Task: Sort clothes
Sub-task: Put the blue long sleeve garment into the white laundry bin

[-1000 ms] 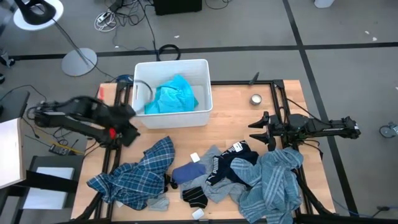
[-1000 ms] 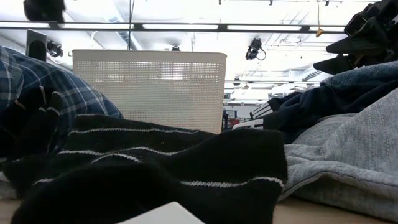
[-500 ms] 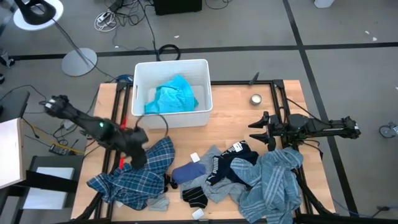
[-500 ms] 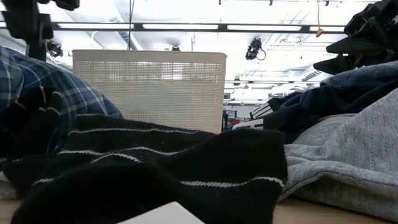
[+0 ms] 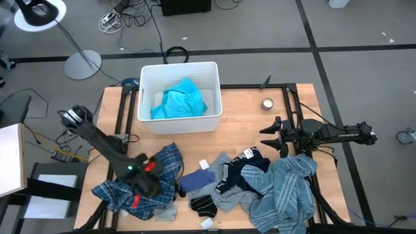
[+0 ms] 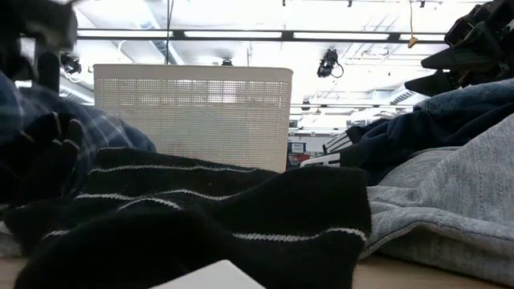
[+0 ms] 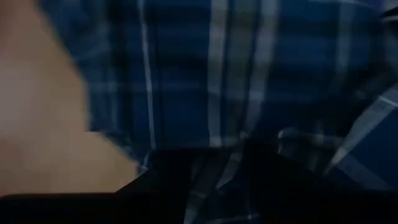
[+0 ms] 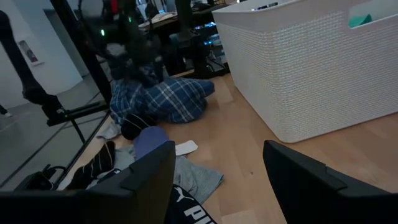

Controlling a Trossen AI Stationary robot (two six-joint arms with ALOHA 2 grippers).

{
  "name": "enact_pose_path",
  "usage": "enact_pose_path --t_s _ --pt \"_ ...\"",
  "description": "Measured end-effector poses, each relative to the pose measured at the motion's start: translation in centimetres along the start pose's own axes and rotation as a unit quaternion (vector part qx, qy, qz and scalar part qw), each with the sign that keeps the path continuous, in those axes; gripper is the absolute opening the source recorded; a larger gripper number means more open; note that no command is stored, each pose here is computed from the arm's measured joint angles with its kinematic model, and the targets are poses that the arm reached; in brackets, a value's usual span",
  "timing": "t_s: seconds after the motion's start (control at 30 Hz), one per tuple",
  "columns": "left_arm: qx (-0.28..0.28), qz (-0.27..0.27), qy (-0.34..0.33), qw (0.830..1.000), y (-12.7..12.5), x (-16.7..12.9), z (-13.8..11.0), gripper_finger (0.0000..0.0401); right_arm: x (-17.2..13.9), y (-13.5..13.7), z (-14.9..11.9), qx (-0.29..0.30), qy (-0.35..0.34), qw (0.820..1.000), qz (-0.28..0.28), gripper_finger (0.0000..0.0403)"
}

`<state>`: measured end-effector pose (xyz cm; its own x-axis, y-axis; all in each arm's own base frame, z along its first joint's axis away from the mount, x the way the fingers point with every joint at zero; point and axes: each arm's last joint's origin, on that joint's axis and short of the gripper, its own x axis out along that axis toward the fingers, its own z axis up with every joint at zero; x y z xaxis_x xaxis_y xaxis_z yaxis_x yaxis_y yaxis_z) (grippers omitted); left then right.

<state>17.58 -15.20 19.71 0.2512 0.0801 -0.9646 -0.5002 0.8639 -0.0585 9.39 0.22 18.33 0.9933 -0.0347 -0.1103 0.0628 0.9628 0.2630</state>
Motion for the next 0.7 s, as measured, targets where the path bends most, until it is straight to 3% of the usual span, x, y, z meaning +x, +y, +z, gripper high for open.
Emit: enact_pose_path --t_s 0.2,0.27,0.33,0.37,0.43,0.7 --pt "-0.063 -0.049 -0.006 0.997 -1.4 5.0 -0.8 0.015 0.0 0.0 0.0 0.0 0.0 1.0 0.0 0.0247" --pt "-0.088 -0.055 -0.008 0.995 -1.3 5.7 -0.8 0.012 0.0 0.0 0.0 0.0 0.0 1.0 0.0 0.0247" --pt "-0.104 -0.06 -0.01 0.993 -1.4 5.8 -0.6 0.0058 0.0 0.0 0.0 0.0 0.0 1.0 0.0 0.0247" --pt "-0.108 -0.065 -0.01 0.992 -1.3 5.5 -0.3 0.0032 0.0 0.0 0.0 0.0 0.0 1.0 0.0 0.0247" --pt "-0.112 -0.068 -0.017 0.991 -1.3 4.5 0.1 0.0014 0.0 0.0 0.0 0.0 0.0 1.0 0.0 0.0247" --pt "-0.106 -0.052 -0.077 0.99 -2.4 -4.8 3.4 0.0003 0.0 0.0 0.0 0.0 -0.001 1.0 0.0 0.0247"
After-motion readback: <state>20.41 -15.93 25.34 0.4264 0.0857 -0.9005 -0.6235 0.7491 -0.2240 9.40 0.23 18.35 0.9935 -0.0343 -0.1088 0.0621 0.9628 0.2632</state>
